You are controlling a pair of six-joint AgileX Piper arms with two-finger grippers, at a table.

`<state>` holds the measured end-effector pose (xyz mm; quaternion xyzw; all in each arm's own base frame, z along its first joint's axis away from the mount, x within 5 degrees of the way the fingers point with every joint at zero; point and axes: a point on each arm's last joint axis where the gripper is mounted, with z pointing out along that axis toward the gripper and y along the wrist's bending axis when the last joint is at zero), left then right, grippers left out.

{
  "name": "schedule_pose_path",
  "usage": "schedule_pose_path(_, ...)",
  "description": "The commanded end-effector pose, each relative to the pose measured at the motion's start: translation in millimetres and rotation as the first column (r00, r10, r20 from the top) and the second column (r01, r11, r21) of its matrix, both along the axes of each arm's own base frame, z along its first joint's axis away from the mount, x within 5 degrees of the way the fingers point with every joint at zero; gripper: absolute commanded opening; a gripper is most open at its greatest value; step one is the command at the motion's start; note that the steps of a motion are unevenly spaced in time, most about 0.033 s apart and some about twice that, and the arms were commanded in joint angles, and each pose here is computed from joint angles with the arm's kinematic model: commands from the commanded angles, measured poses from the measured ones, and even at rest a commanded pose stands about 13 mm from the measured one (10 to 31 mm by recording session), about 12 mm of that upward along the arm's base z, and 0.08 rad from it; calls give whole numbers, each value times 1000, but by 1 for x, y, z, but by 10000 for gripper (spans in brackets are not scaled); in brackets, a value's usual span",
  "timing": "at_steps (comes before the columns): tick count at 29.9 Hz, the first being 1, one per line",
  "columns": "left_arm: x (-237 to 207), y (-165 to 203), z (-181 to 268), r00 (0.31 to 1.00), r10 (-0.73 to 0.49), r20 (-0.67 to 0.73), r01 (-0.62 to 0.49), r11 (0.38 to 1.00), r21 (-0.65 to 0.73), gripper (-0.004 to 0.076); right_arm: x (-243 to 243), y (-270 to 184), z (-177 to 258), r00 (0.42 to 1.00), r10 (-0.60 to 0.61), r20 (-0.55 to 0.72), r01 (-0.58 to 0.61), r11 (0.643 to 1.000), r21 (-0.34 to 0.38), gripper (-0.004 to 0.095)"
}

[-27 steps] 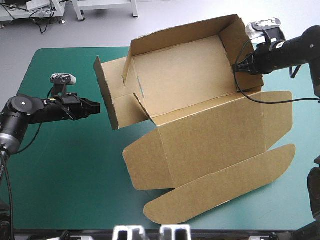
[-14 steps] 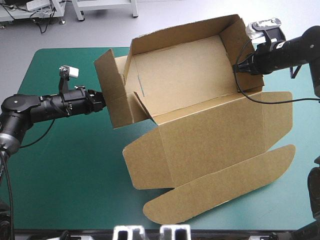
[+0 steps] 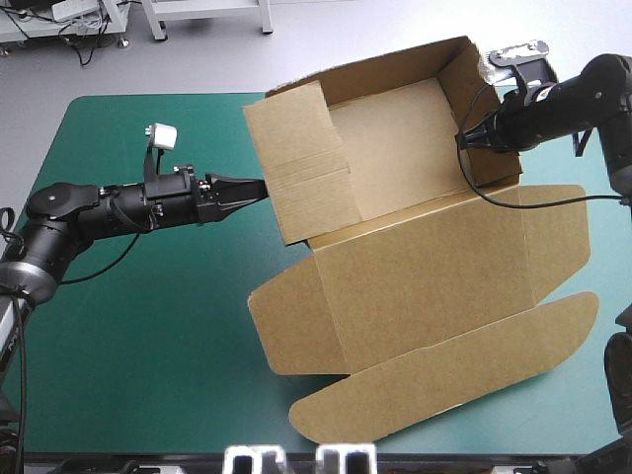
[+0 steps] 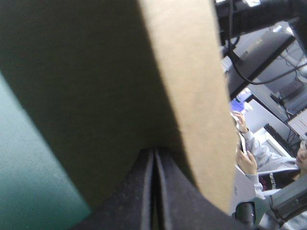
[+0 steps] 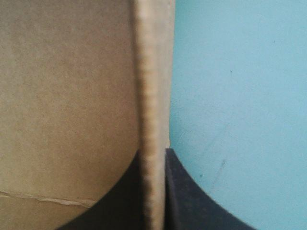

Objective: Fold the box

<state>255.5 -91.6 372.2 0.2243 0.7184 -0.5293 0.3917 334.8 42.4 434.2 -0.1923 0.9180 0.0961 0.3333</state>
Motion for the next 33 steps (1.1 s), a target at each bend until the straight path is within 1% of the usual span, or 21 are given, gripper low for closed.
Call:
schedule_pose_path(1,-18,-14,32,988,-113,101,123,987,-103,0,-14,10,25,994,-5,108,1,999,32,-20)
schedule_pose_path(4,-19,-16,37,986,-115,119,127,987,-99,22,-13,18,26,992,7,130,-11,1000,29,-20)
schedule_pose_path(6,-18,-16,39,988,-113,103,124,987,-103,62,-14,21,26,991,13,133,-14,1000,9,-20)
schedule_pose_path(8,-18,-16,38,990,-112,88,119,989,-86,121,-14,22,25,991,11,136,-10,1000,-9,-20)
schedule_pose_path(12,-14,-14,31,996,-66,53,66,998,-4,321,-13,22,26,990,-3,140,3,1000,-1,-20)
schedule_pose_path(13,-12,-13,29,999,-40,28,40,999,11,358,-13,22,26,990,-4,143,3,1000,4,-20)
schedule_pose_path(14,-9,-12,26,1000,-8,-2,8,999,32,394,-13,23,27,989,-3,147,2,1000,11,-20)
schedule_pose_path(16,-6,-10,22,1000,27,-5,-26,997,73,428,-12,24,28,988,-2,155,-2,1000,29,-20)
schedule_pose_path(18,-6,-10,21,999,35,-1,-35,996,86,428,-12,24,28,986,-5,165,0,999,32,-20)
schedule_pose_path(24,-4,-10,24,998,56,11,-56,997,54,428,-11,24,29,984,-8,175,2,999,34,-20)
schedule_pose_path(27,-5,-11,30,996,27,83,-28,1000,14,421,-11,23,29,984,-10,178,6,1000,26,-20)
schedule_pose_path(28,-8,-12,33,992,-2,128,3,1000,-5,401,-11,23,29,984,-12,179,8,1000,20,-20)
schedule_pose_path(30,-13,-14,39,977,-59,203,71,996,-52,335,-10,21,29,983,-16,182,16,1000,0,-20)
schedule_pose_path(31,-16,-15,43,964,-88,250,111,990,-82,262,-10,20,28,983,-19,184,22,1000,-13,-20)
schedule_pose_path(33,-19,-15,50,947,-104,305,144,983,-112,137,-10,19,28,983,-28,183,31,999,-17,-20)
